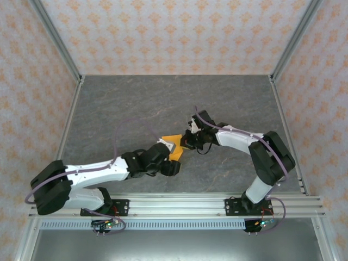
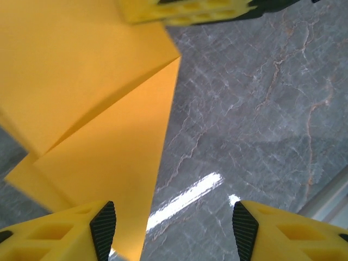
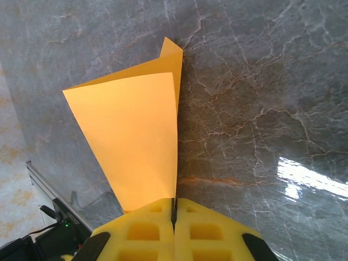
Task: Fold a paper plane with a square sheet of paper (fold left side to right side)
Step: Fold the wing for the fifth time at the center of the table.
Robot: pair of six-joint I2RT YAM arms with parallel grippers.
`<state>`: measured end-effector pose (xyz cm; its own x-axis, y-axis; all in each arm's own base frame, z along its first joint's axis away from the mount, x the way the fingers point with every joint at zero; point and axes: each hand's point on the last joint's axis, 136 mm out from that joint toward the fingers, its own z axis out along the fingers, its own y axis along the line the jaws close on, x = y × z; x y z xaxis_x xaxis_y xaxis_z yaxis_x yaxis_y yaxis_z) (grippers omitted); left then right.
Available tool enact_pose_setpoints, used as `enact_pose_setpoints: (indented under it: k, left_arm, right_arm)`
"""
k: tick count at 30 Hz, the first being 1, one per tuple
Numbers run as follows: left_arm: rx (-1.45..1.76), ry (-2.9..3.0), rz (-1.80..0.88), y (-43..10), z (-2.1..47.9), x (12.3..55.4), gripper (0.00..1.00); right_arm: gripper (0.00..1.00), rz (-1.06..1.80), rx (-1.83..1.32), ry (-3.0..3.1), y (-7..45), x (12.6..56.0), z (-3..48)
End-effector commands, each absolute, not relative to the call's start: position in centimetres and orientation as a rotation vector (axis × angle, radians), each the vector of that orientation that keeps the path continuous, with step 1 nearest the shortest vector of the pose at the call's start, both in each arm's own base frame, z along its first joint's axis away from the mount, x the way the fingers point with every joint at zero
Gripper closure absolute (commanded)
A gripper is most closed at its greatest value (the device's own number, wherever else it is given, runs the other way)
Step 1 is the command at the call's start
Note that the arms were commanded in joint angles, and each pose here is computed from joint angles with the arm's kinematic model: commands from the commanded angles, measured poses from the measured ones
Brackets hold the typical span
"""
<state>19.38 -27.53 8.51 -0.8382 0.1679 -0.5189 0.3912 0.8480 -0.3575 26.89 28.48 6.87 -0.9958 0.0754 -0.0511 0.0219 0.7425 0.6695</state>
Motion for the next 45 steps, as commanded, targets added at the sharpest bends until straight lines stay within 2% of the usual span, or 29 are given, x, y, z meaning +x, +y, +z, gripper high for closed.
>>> enact_pose_setpoints:
  k: [1, 9, 20, 30, 45]
  left_arm:
    - [0.43, 2.515, -0.477, -27.4, 8.8, 20.7, 0.36]
    - [0.463, 2.557, -0.26, -26.8, 6.4, 21.0, 0.35]
    - [0.508, 2.589, -0.17, -27.5, 4.1, 21.0, 0.37]
    - [0.515, 2.592, -0.05, -26.6, 3.0, 21.4, 0.49]
    - [0.525, 2.608, -0.054, -27.0, 2.5, 21.3, 0.67]
  right_arm:
    - [1.0, 1.027, 0.148, 2.905, 28.4, 26.9, 6.4]
    - [1.0, 1.021, 0.185, 2.924, 28.5, 27.0, 6.3]
    - [1.0, 1.032, 0.219, 2.937, 28.8, 27.0, 6.2]
    - [1.0, 1.02, 0.233, 2.951, 28.7, 27.0, 5.8]
    - [1.0, 0.982, 0.22, 2.968, 28.5, 27.1, 5.4]
